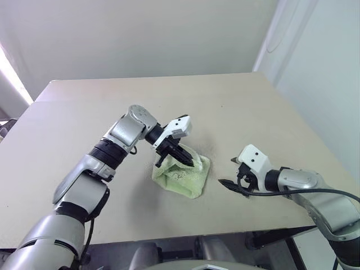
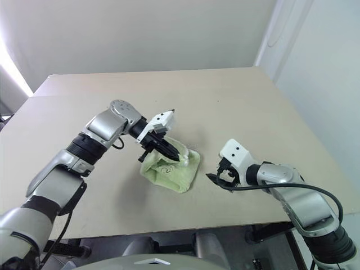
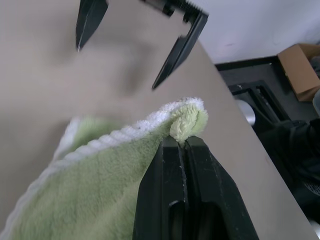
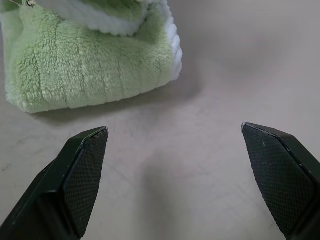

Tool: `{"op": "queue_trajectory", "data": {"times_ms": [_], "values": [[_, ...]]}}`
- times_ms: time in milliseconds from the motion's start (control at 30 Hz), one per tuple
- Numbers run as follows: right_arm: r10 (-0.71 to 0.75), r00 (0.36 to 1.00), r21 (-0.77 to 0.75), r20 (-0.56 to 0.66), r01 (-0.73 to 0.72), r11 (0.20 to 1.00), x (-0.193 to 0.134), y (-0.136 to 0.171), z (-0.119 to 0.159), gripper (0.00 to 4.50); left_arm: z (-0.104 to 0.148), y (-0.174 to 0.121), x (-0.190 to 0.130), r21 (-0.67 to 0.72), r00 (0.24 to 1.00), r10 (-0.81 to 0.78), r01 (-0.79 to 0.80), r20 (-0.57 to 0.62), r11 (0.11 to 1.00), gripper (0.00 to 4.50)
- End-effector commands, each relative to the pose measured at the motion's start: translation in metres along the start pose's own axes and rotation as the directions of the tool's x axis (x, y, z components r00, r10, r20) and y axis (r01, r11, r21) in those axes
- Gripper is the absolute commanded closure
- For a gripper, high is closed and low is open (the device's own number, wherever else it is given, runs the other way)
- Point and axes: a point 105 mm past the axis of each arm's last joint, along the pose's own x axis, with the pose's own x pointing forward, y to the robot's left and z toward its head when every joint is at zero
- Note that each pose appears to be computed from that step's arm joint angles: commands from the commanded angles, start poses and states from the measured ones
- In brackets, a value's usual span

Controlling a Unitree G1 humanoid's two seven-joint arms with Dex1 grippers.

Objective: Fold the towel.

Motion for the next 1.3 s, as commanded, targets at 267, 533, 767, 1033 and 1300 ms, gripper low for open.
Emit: {"op": "queue_trajectory", "data": {"times_ms": [267,533,767,1033,1300], "values": [[-0.042,0.998,-0.023,0.035,0.043,0.999,-0.005,-0.007,0.009,0.00,-0.014,-0.006,-0.010,0.114,0.993,-0.016,0.030,-0.119,0.993,4.47],[-0.058,0.998,-0.029,0.008,0.058,0.998,-0.002,-0.011,0.004,0.00,-0.038,-0.021,0.007,0.176,0.991,-0.097,0.113,-0.095,0.978,4.47],[-0.055,0.998,-0.034,0.001,0.055,0.998,-0.001,-0.011,0.004,0.00,-0.038,-0.023,0.013,0.233,0.993,-0.111,0.119,-0.048,0.965,4.47],[-0.065,0.998,-0.039,-0.004,0.065,0.997,-0.001,-0.014,0.003,0.00,-0.044,-0.020,0.014,0.218,0.992,-0.110,0.122,-0.063,0.968,2.18],[-0.048,0.996,-0.005,0.071,0.048,0.999,-0.005,-0.015,0.018,0.00,-0.026,-0.019,-0.011,0.094,0.994,-0.088,0.082,0.063,0.992,0.33]]}}
